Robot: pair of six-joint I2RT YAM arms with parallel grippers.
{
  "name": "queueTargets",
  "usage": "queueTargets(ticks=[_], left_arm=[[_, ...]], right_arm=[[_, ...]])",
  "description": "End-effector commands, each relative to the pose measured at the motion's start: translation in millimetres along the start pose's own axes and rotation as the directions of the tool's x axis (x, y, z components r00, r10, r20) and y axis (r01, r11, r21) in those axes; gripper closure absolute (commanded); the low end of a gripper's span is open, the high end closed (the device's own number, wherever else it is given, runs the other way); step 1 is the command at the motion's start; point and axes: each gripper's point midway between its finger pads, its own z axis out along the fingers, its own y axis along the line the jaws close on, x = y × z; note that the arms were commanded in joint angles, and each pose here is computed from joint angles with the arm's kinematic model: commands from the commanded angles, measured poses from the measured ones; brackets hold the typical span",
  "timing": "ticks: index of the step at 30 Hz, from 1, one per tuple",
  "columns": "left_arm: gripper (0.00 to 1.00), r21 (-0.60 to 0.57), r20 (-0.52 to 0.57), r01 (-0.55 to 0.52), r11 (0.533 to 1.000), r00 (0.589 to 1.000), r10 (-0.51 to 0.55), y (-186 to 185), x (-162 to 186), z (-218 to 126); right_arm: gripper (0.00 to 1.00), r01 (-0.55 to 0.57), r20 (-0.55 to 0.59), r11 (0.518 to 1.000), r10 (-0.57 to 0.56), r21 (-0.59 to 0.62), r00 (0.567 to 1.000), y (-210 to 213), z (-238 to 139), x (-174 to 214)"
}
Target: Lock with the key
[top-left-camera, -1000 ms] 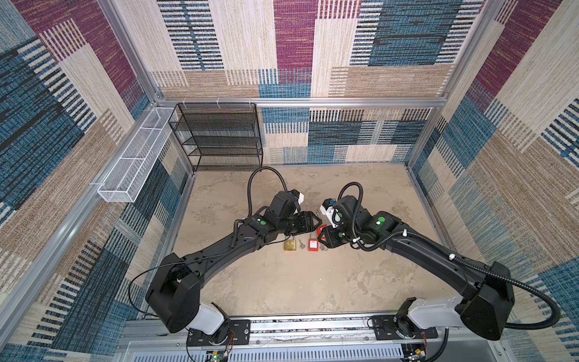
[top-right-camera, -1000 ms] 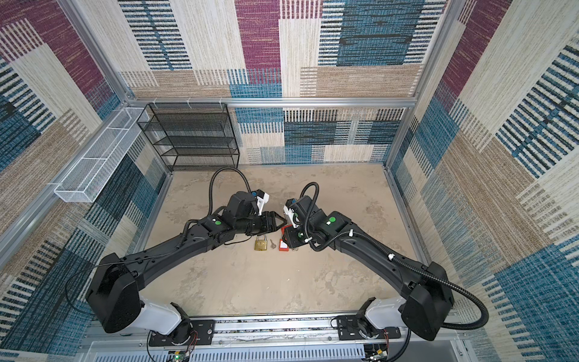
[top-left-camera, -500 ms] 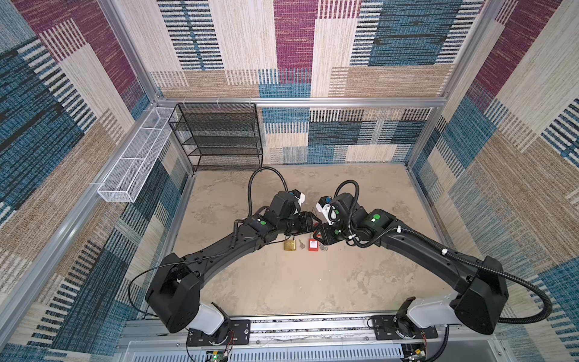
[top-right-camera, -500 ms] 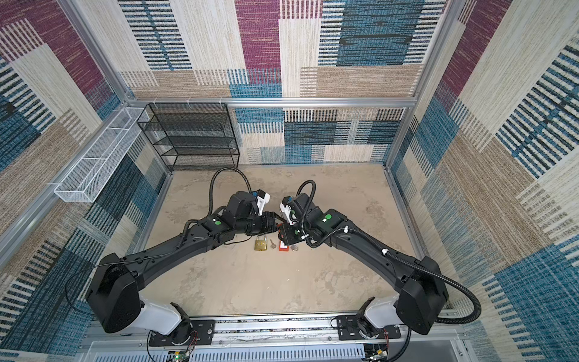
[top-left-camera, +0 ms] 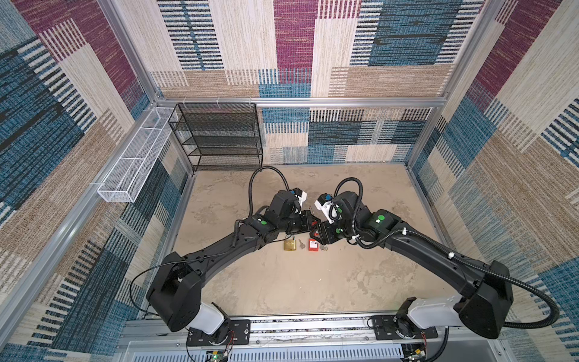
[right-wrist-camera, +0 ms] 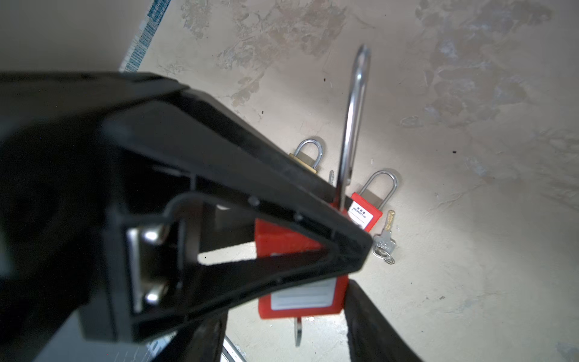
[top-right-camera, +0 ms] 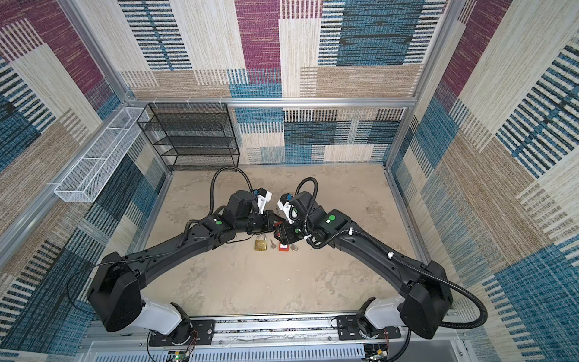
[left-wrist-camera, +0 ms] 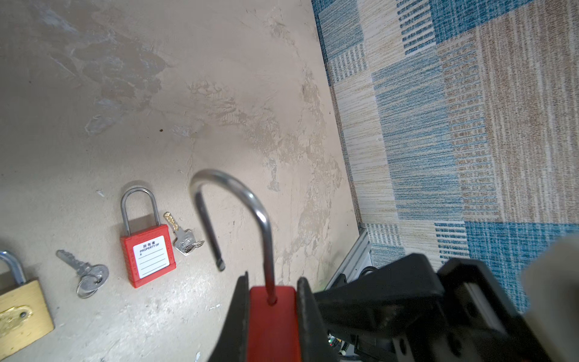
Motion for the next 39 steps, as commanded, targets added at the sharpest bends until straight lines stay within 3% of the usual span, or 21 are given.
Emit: queueTargets(ticks=[1, 4, 7, 12, 15, 19, 22, 25, 29, 33, 39], left_arm=[[0.92, 0.029, 0.034, 0.025, 0.999, 0.999, -0.026, -5.8, -7.2, -6.3], [0.92, 0.060, 0.083, 0.031, 0.998, 0.996, -0.036, -9.9, -17.0, -15.8], [0.94, 0.127, 0.220, 0.021, 0.992, 0.974, -0.049, -18.6, -39.2, -37.6], [0.97, 0.143, 0.425, -0.010, 0.990, 0.904, -0.053, -24.8, -75.8, -92.3], [0.97, 0.158, 0.572, -0.076, 0.985, 0.820, -0.028, -36.3, -94.3, -134.8], [0.97, 0.168, 0.747, -0.195, 0.966, 0.665, 0.004, -53.1, -105.3, -193.4], [0.99, 0.160, 0.799, -0.249, 0.955, 0.601, 0.022, -63.4, -107.0, -221.4], [0.99, 0.206, 0.843, -0.284, 0.936, 0.537, -0.023, -72.9, -108.2, -244.2], [1.00, 0.240, 0.858, -0.289, 0.927, 0.510, -0.064, -77.6, -111.6, -258.0], [1.00, 0.315, 0.884, -0.361, 0.878, 0.448, -0.133, -92.1, -115.0, -279.0], [1.00, 0.389, 0.872, -0.387, 0.836, 0.448, -0.198, -98.8, -120.1, -285.5]], right_arm=[[0.32, 0.023, 0.162, 1.000, -0.021, -0.009, 0.987, 6.3, -12.7, -31.2], [0.27, 0.024, 0.216, 1.000, -0.026, 0.014, 0.976, 3.3, -27.3, -34.6], [0.25, 0.026, 0.293, 0.999, -0.018, -0.022, 0.956, 7.3, -48.7, -43.4], [0.18, 0.040, 0.491, 0.970, 0.085, -0.239, 0.867, 34.2, -95.3, -91.1], [0.16, 0.075, 0.537, 0.907, 0.177, -0.414, 0.825, 53.6, -114.2, -121.2], [0.17, 0.037, 0.468, 0.833, 0.273, -0.552, 0.841, 70.7, -104.3, -161.5], [0.19, 0.048, 0.420, 0.752, 0.313, -0.657, 0.852, 87.0, -96.4, -185.6], [0.20, 0.081, 0.410, 0.695, 0.323, -0.715, 0.853, 101.1, -96.4, -200.6], [0.19, 0.124, 0.410, 0.648, 0.310, -0.751, 0.858, 121.0, -98.7, -203.7], [0.19, 0.110, 0.347, 0.596, 0.300, -0.795, 0.888, 139.4, -88.6, -196.0], [0.20, 0.112, 0.332, 0.567, 0.301, -0.816, 0.894, 148.0, -89.5, -186.0]])
